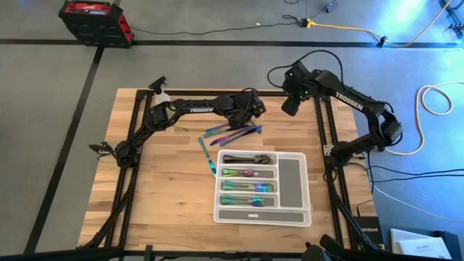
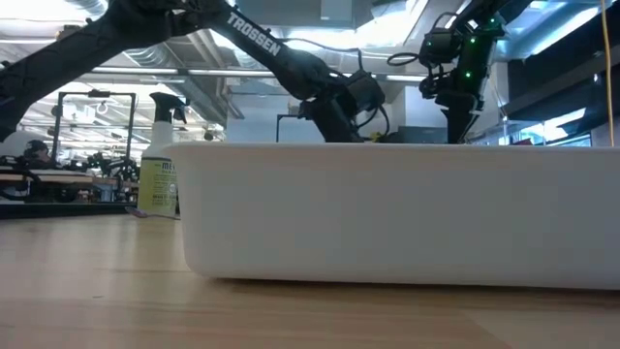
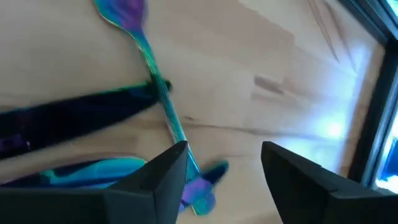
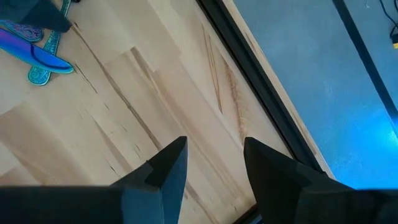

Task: Sort silverware
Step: Put the purple fork into the white silverware tray

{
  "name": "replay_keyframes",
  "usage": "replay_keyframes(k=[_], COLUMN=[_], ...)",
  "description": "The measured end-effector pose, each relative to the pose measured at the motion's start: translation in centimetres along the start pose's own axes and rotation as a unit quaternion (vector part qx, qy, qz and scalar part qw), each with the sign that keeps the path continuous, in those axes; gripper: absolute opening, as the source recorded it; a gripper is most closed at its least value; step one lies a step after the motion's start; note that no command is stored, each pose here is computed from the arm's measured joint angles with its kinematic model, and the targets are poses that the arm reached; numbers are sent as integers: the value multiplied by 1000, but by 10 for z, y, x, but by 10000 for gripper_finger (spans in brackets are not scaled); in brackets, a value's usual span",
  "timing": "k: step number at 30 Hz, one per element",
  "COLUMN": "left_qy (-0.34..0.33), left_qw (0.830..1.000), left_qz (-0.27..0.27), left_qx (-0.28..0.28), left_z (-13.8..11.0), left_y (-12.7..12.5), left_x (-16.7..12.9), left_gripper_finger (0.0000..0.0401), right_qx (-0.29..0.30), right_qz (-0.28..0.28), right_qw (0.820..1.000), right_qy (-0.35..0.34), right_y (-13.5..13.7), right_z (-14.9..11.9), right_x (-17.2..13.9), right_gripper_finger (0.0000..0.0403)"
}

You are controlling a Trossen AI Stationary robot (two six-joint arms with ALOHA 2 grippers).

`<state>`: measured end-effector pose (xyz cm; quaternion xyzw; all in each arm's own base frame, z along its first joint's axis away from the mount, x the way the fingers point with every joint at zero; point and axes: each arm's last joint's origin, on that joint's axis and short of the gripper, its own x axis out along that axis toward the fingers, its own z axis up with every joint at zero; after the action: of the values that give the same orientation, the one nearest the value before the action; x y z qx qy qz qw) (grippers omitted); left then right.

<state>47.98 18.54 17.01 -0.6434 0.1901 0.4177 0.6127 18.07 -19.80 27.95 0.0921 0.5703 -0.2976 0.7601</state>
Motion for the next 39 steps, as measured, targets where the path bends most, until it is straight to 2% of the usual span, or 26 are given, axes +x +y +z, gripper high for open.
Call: replay_keyframes(k=[4,7,10,13,17,22,26,31,35,39], left_qy=[82,96,91,53,22,31,16,-45,-74,-95], left_qw=[997,995,995,993,983,977,967,969,959,950], left_qz=[-9,-13,-41,-90,-168,-200,-245,-244,-275,-296], left_qx=[-7,-14,-31,-50,-69,-70,-66,6,-10,-12], left_z=[8,14,19,18,13,12,17,39,60,71], left_y=[1,1,-4,-17,-33,-41,-68,-90,-100,-105], left_x=[0,0,0,-2,-7,-10,-33,-62,-77,-85], left_gripper_finger=[198,198,198,198,198,198,198,198,198,198], right_qx=[0,1,1,1,0,0,14,34,60,88], right_qz=[6,13,19,26,29,7,-30,-54,-69,-78], right_qw=[1000,1000,1000,1000,1000,1000,999,998,996,993], right_qy=[-3,-7,-10,-8,0,16,22,10,-4,-17], right_y=[0,1,1,2,2,1,-2,-11,-24,-37], right_z=[0,1,1,1,-1,-3,-3,-8,-15,-24], right_x=[0,0,0,0,0,0,0,-9,-18,-28], right_gripper_finger=[143,143,143,143,143,143,143,143,143,143])
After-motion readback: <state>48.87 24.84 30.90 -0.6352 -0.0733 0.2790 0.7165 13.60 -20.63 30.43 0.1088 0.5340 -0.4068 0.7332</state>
